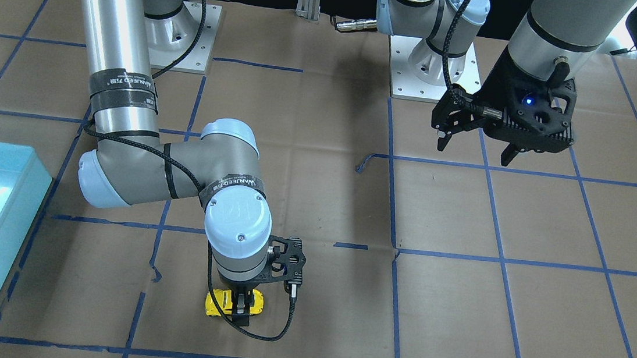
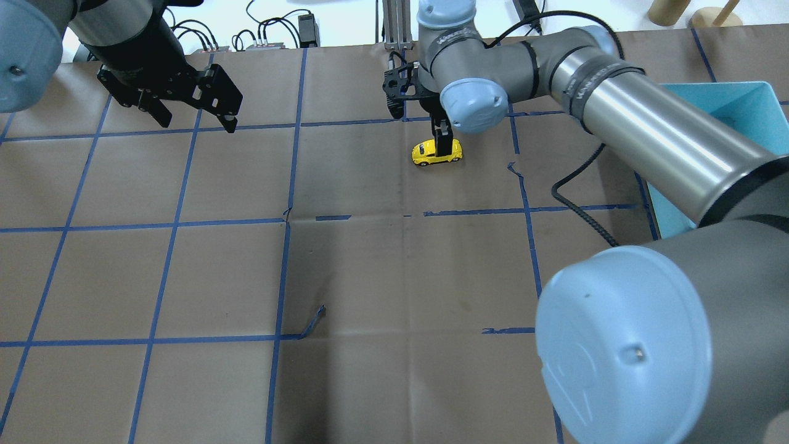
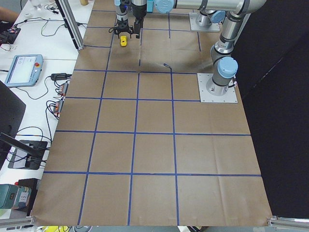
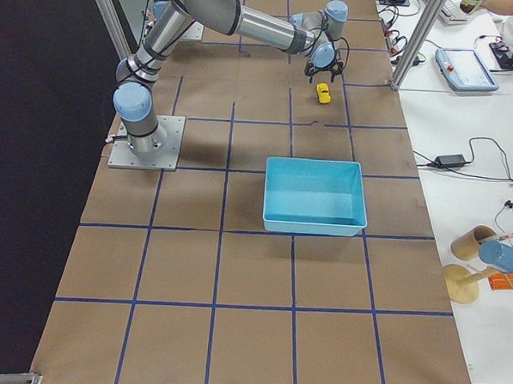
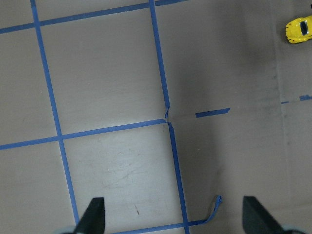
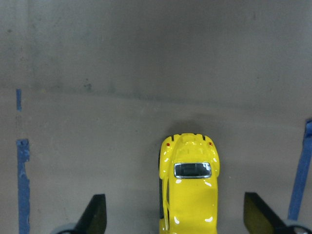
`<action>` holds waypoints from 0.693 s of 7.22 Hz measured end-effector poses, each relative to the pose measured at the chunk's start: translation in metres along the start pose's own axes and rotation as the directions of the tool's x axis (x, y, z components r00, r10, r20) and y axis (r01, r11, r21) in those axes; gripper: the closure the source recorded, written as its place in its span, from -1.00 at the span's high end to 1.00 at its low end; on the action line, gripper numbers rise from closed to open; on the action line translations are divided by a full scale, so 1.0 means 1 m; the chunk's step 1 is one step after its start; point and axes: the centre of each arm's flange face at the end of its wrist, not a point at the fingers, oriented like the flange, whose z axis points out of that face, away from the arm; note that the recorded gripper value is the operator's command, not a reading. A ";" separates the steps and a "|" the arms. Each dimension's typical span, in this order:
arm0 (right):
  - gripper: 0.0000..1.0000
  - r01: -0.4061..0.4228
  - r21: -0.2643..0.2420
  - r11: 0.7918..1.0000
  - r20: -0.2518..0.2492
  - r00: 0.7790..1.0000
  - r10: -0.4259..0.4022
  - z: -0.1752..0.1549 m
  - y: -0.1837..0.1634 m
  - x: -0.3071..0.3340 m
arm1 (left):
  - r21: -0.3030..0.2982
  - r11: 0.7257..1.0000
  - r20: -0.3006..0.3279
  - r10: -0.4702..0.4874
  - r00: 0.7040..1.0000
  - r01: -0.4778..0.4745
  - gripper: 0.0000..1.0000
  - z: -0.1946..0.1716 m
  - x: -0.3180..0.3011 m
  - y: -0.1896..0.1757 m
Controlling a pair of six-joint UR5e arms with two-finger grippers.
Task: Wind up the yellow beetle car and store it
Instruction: 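Lower the right gripper and close it on the car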
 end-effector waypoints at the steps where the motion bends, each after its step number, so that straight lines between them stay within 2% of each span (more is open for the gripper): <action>1: 0.99 -0.019 0.002 1.000 0.005 1.000 0.019 0.002 0.001 0.001 | 0.000 1.000 0.000 -0.001 1.000 0.001 0.97 0.000 0.000 0.000; 4: 0.98 -0.087 0.021 0.996 0.007 0.996 0.086 0.006 0.012 0.007 | 0.000 1.000 0.001 0.000 1.000 0.000 0.97 0.000 0.000 0.000; 5: 0.85 -0.098 0.022 0.995 0.013 0.995 0.098 0.012 0.017 0.009 | 0.000 1.000 0.001 -0.001 1.000 0.001 0.97 0.000 0.000 0.000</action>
